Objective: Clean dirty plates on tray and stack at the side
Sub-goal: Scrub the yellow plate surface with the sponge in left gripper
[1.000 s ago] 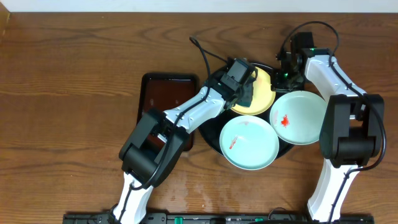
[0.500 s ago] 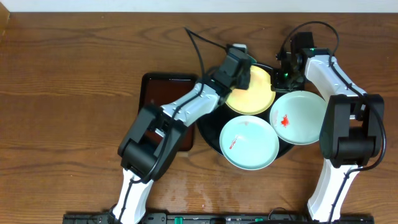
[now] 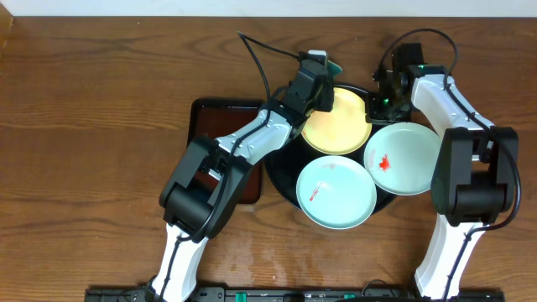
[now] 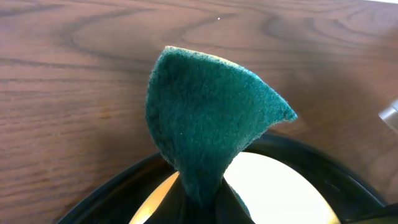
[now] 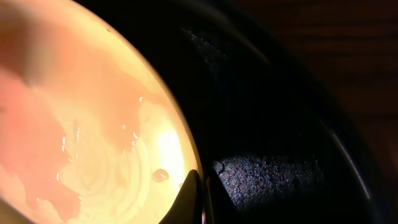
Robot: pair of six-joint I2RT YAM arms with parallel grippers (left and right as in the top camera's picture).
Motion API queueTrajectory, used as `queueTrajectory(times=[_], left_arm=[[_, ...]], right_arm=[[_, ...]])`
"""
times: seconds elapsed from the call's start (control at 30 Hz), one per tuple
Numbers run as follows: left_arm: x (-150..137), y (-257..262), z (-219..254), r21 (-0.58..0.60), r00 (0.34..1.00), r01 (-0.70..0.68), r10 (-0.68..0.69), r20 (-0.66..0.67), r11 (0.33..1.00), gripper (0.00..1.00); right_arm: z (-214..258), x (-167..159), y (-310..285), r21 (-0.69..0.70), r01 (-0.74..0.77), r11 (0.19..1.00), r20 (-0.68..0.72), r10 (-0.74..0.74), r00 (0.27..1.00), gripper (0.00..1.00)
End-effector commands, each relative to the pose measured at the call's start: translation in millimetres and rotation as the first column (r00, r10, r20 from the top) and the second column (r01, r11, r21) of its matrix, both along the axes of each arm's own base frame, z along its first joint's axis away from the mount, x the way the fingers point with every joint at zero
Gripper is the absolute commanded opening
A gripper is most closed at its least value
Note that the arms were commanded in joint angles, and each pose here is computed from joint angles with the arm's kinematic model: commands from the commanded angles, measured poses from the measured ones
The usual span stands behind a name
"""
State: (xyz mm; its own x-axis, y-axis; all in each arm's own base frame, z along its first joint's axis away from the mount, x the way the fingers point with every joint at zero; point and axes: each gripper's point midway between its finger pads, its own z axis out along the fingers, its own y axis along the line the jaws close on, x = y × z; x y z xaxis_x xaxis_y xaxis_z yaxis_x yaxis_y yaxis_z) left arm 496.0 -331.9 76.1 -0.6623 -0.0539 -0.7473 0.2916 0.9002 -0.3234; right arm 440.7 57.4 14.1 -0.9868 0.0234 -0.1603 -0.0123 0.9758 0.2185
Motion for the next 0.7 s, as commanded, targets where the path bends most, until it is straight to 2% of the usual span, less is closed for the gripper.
queueTrajectory(times=[0.0,0.4,0.67], left_arm=[[0,3,-11,0.028,1.000,-0.003,0.003,-0.011,1.000,0.08],[-10,7,-55,0.081,0.995,0.004,0.004,-0.095,0.997,0.08],[-53,5,-57,0.022,0.947,0.023,-0.014,-0.321,0.999,0.08]], right_arm=[[-1,-1,-1,-0.016,0.014,1.000,0.000,-0.014,1.000,0.01],[-1,-1,-1,-0.016,0.014,1.000,0.000,-0.014,1.000,0.01],[-1,-2,-1,-0.016,0.014,1.000,-0.004,-0.014,1.000,0.01]])
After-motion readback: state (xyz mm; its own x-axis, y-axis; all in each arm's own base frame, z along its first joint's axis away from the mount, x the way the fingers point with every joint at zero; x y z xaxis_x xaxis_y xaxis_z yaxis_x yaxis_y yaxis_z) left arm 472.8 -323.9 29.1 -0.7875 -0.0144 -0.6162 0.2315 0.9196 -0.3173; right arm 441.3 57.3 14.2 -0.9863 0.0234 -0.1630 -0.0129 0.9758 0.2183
